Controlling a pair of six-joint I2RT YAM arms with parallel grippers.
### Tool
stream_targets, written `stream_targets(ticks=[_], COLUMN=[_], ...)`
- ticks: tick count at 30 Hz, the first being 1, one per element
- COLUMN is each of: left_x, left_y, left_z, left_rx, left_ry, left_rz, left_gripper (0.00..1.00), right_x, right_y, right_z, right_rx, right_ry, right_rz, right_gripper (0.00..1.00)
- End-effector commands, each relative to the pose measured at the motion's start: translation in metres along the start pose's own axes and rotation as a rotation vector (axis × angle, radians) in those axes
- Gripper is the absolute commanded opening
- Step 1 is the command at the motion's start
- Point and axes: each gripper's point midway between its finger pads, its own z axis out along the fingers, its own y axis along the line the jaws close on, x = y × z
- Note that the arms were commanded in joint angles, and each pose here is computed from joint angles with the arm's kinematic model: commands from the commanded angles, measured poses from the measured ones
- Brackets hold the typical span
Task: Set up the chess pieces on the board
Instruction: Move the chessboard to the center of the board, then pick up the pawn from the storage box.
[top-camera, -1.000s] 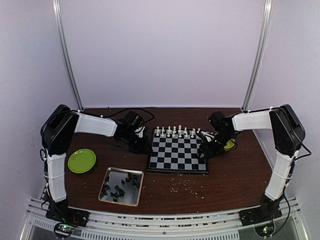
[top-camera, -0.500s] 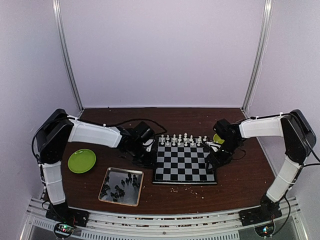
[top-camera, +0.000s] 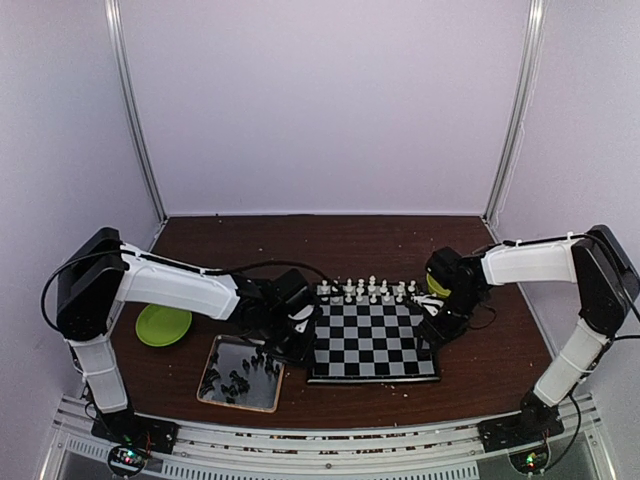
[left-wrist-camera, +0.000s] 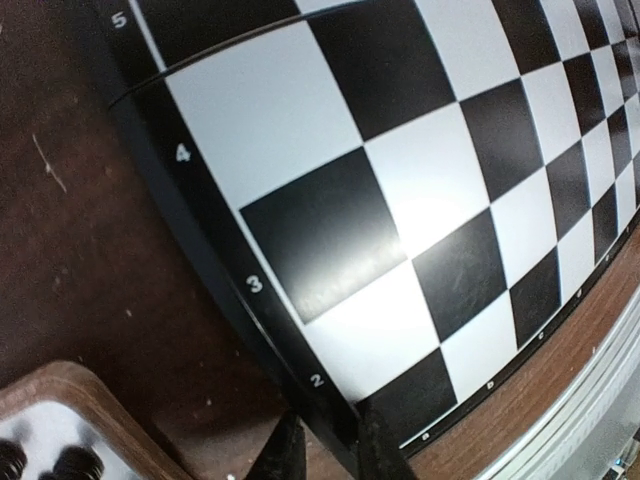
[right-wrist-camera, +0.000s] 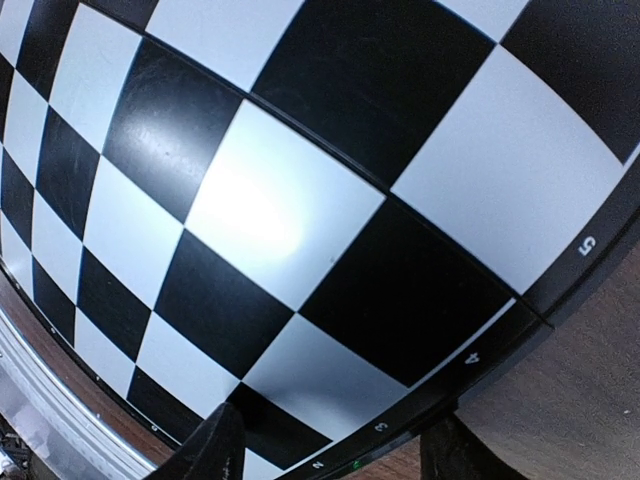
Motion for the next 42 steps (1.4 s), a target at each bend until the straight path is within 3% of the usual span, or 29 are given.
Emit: stream_targets(ticks=[1, 10, 18, 22, 26, 30, 36, 42], left_x=[0.007, 0.013, 0.046, 0.031, 0.008, -0.002, 0.003, 0.024], left_y=[-0.049, -0.042, -0.043, -0.031, 0.015, 0.062, 0.080, 0.082], left_z=[-0.007, -0.021, -0.085, -0.142, -0.179, -0.183, -0.153, -0.119], left_rx=[0.147, 0.104, 0.089, -0.018, -0.284, -0.497, -0.489, -0.412], left_ry=[-0.036, -0.038, 0.041, -0.114, -0.261, -0.290, -0.187, -0.048], left_rz=[0.117, 0.126, 0.262, 0.339, 0.327, 0.301, 0.344, 0.371], left_gripper=[0.18, 0.19, 0.29, 0.31, 0.34, 0.39, 0.39, 0.29], right_x=[-0.013, -0.017, -0.032, -0.039, -0.050, -0.055, -0.042, -0.044], right_y=[0.057, 0.051, 0.010, -0.003, 0.008, 0.022, 0.020, 0.020], right_z=[0.005, -0.008, -0.064, -0.101, -0.151, -0.190, -0.175, -0.164], right_rx=[-0.189, -0.131, -0.071, -0.082, -0.048, 0.008, 0.028, -0.003], right_ry=[-0.043, -0.093, -0.249, -0.381, -0.581, -0.826, -0.768, -0.709], right_rz=[-0.164, -0.158, -0.068, -0.036, -0.169, -0.318, -0.412, -0.428], right_gripper=[0.59, 0.60, 0.74, 0.74, 0.72, 0.72, 0.69, 0.62])
